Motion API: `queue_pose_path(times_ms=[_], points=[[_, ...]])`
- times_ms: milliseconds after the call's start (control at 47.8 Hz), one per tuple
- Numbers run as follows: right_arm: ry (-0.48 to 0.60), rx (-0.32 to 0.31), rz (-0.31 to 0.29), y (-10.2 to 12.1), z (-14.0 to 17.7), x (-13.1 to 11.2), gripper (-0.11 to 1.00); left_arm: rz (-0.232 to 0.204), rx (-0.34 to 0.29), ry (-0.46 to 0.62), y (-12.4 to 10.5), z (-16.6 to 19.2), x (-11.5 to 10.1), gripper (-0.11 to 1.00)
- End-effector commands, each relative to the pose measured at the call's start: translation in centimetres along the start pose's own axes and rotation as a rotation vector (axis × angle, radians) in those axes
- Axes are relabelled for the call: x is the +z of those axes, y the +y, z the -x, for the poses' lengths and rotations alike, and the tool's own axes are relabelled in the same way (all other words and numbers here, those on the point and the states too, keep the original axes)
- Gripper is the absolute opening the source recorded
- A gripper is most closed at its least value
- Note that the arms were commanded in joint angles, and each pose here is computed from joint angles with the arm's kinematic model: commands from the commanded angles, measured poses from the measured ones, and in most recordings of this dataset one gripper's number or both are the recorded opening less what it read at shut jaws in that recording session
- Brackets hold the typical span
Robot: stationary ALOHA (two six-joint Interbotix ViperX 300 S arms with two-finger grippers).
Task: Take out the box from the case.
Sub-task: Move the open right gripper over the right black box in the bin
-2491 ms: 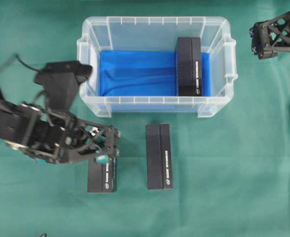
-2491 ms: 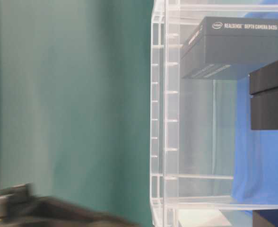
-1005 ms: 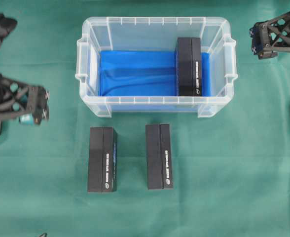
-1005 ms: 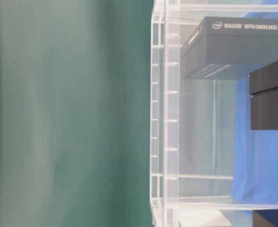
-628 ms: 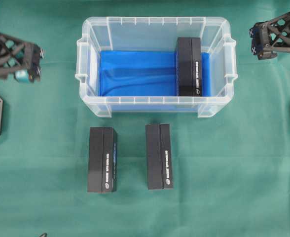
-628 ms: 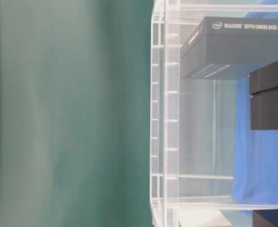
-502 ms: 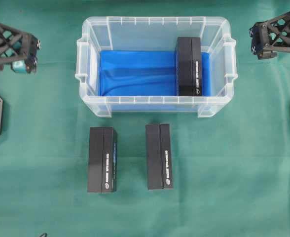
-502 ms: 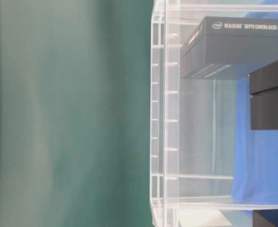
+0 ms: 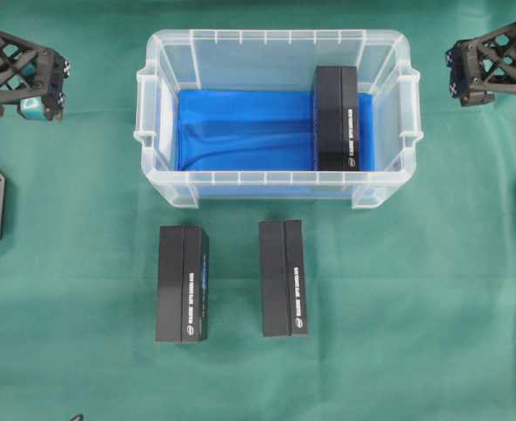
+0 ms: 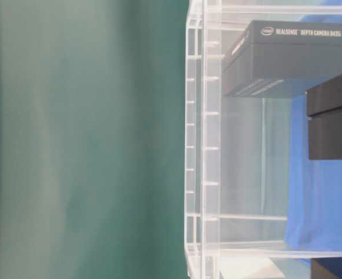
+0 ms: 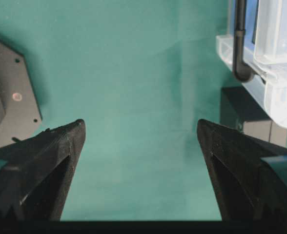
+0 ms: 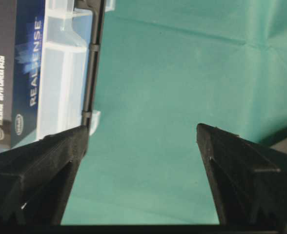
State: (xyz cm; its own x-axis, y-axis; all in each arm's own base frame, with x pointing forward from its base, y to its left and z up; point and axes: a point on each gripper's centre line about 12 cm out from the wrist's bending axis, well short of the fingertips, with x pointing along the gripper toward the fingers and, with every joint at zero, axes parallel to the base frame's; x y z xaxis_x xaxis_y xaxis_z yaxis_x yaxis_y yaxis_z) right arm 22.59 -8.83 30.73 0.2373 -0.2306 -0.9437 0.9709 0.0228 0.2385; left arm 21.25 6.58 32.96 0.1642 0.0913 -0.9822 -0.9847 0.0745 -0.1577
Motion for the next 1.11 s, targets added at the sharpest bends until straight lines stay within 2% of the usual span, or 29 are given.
queue_pose_path(times_ms=[0, 188, 481, 691, 837, 1089], points=[[-0.008, 0.045, -0.007, 1.0, 0.7, 0.4, 0.91, 0.003, -0.025, -0.008, -0.3, 0.7, 0.2, 0.93], [0.006, 0.094, -0.003, 3.8, 0.3, 0.6, 0.91, 0.004, -0.023, -0.007, -0.3, 0.7, 0.2, 0.93], [0.034, 0.097, 0.049, 9.7, -1.3, 0.1, 0.91, -0.002, -0.023, -0.007, -0.3, 0.7, 0.2, 0.93], [0.039, 0.099, 0.065, 13.2, -2.3, 0.2, 0.91, -0.002, -0.027, -0.011, -0.3, 0.7, 0.2, 0.93], [0.042, 0.091, 0.07, 14.1, -2.7, 0.2, 0.91, -0.004, -0.027, -0.012, -0.3, 0.7, 0.2, 0.93], [0.048, 0.063, 0.039, 13.8, -2.7, 0.1, 0.91, -0.004, -0.03, -0.013, -0.3, 0.7, 0.2, 0.93]])
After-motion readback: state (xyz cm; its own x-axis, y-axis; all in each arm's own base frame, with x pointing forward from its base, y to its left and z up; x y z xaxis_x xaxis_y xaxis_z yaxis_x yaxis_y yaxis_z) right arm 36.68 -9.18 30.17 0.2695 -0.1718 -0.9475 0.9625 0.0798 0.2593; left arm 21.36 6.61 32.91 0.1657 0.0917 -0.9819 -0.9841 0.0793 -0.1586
